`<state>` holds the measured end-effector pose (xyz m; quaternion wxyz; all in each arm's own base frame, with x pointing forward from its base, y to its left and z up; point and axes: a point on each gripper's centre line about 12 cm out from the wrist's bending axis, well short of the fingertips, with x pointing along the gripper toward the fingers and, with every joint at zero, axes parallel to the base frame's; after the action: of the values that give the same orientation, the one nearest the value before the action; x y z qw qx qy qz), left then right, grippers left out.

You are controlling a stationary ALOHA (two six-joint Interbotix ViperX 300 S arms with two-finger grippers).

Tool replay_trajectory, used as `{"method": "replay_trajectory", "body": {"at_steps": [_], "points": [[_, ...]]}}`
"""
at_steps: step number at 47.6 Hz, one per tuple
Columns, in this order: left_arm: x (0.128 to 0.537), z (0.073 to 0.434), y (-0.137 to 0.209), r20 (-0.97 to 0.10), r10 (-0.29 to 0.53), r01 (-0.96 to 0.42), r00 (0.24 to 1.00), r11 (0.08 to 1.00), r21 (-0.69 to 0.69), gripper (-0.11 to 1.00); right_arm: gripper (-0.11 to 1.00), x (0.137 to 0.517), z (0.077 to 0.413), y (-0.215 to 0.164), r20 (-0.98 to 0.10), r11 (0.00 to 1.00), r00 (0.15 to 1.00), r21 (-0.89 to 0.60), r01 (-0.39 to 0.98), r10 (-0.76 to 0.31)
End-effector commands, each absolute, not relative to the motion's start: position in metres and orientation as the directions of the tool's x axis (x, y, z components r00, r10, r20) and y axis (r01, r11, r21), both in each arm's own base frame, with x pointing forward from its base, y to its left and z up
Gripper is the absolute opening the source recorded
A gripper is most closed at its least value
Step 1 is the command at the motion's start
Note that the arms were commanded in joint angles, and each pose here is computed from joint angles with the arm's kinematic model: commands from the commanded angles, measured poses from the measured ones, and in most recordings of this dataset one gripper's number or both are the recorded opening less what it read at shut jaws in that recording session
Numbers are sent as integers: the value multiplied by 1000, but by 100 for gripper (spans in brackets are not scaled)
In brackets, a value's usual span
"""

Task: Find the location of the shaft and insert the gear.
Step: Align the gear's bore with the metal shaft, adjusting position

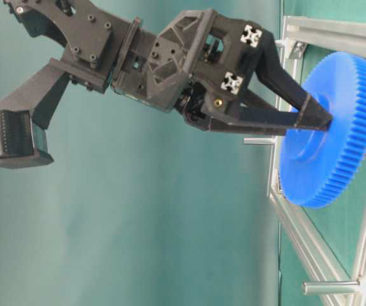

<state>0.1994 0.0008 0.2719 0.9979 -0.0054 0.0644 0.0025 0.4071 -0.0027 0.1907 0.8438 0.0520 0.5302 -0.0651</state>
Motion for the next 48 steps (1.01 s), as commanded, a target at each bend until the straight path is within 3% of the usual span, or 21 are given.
{"method": "replay_trajectory", "body": {"at_steps": [1,48], "points": [[203,281,1,-107,5,-6,994,1000,-12,1,70,413,202,-1,-886,987,461,27,161,-51],[203,280,1,-110,5,-6,994,1000,-12,1,70,420,213,-1,-877,987,477,27,157,-52]]}}
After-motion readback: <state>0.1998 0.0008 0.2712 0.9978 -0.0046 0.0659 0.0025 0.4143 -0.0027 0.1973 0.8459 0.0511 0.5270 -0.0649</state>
